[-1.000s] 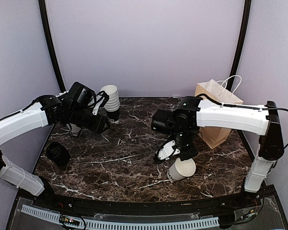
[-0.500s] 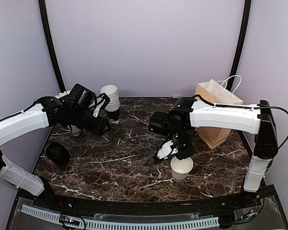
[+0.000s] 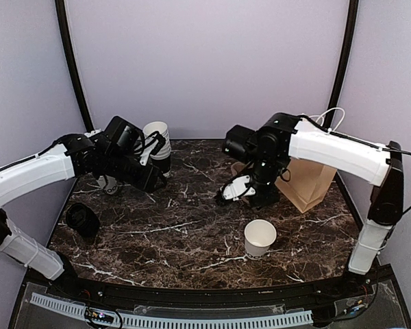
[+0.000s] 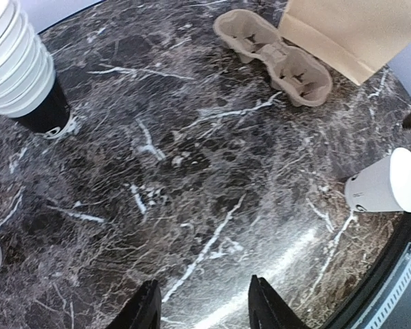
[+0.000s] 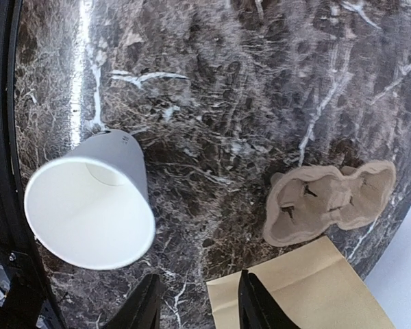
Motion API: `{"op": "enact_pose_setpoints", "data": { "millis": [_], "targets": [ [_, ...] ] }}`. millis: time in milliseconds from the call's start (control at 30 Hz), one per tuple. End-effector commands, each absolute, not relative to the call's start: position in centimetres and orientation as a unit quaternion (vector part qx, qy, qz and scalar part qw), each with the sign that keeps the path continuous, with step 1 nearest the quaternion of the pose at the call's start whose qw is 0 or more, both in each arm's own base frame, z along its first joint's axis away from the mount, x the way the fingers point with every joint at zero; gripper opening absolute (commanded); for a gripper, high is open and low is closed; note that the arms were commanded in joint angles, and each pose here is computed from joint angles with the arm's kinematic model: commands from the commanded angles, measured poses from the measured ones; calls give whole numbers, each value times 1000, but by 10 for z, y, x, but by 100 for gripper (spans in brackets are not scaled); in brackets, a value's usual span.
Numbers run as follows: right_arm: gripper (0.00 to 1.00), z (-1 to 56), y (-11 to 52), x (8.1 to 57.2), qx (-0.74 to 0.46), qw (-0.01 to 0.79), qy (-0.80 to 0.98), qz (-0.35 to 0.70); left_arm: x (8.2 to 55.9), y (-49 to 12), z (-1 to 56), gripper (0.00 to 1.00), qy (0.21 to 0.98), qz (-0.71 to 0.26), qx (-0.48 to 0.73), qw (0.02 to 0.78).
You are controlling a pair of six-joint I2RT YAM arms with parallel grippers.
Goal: Pack the takeout coffee
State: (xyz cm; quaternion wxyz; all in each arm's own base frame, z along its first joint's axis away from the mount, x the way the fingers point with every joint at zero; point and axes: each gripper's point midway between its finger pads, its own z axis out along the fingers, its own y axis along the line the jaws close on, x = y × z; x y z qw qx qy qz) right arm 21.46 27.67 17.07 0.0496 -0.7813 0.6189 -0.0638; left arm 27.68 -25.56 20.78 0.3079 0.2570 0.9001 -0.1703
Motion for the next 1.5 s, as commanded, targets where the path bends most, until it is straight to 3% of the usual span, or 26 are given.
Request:
{"op": "enact_pose_setpoints", "data": {
  "millis": [0,200,267,533,867,1000,1100,1167,1467],
  "targets": [
    [43,237,258,242,-728,172,664,28,258,-304,230,45,881,-227,291,295],
    [53,317,214,295,-569,404,705,130,236,-384,224,45,870,-260,338,247],
    [54,319,204,300,-525,429,720,146,230,-412,217,45,864,-273,352,233],
    [56,327,207,291,-467,453,731,203,203,-489,182,44,854,-290,400,165],
    [58,323,207,289,-465,454,731,208,182,-506,142,38,863,-277,412,94],
    [59,321,209,288,-466,452,730,214,188,-506,137,24,869,-264,406,103],
    [59,320,209,287,-466,451,730,216,194,-505,141,4,872,-255,401,116],
    [59,319,209,286,-466,450,731,217,197,-504,143,0,874,-249,399,122],
    [60,317,208,282,-468,448,730,218,222,-466,163,0,892,-163,391,158]
  ]
}}
